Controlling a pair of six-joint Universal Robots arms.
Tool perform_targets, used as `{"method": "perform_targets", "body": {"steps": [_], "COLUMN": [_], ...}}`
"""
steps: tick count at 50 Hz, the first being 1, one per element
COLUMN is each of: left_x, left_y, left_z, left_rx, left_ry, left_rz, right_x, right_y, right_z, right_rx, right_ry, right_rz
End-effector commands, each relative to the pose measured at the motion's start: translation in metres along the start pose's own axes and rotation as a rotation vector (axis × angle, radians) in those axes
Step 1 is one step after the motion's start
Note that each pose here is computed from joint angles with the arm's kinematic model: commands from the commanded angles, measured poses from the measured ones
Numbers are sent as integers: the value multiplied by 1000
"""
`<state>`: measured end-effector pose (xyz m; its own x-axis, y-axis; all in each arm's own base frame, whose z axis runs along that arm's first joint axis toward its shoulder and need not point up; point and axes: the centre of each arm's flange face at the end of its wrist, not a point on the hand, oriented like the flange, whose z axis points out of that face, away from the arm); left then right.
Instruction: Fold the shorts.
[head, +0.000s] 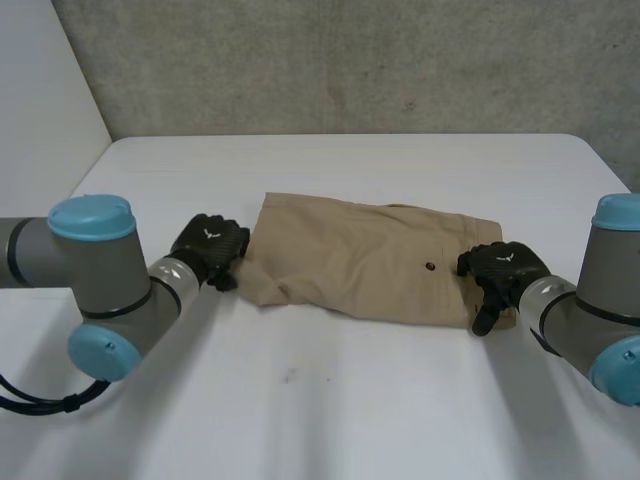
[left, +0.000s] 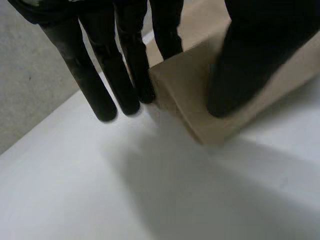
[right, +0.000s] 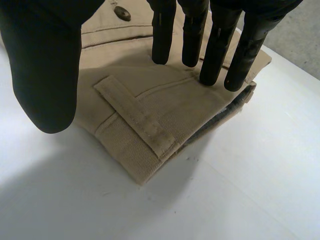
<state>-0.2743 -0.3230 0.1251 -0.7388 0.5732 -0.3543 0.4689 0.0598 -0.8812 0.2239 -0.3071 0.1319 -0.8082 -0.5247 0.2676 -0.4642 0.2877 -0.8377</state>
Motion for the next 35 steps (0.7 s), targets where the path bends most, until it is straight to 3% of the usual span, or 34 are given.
{"method": "perform_targets", "body": {"steps": [1,16,35], "left_x": [-12,-15,-15], "left_y": [10,22,-15], "left_z": [7,6,-27], "left_rx": [-22,-34,32], "left_ry": [-32,-74,-90], "left_rz": [24,133,109], "right_x": [0,0,13], "right_y": [2,4,4], "right_z": [0,3,8], "right_rx": [-9,-6,30], "right_ry": [8,18,63], "right_rz": [-26,-30,-26]}}
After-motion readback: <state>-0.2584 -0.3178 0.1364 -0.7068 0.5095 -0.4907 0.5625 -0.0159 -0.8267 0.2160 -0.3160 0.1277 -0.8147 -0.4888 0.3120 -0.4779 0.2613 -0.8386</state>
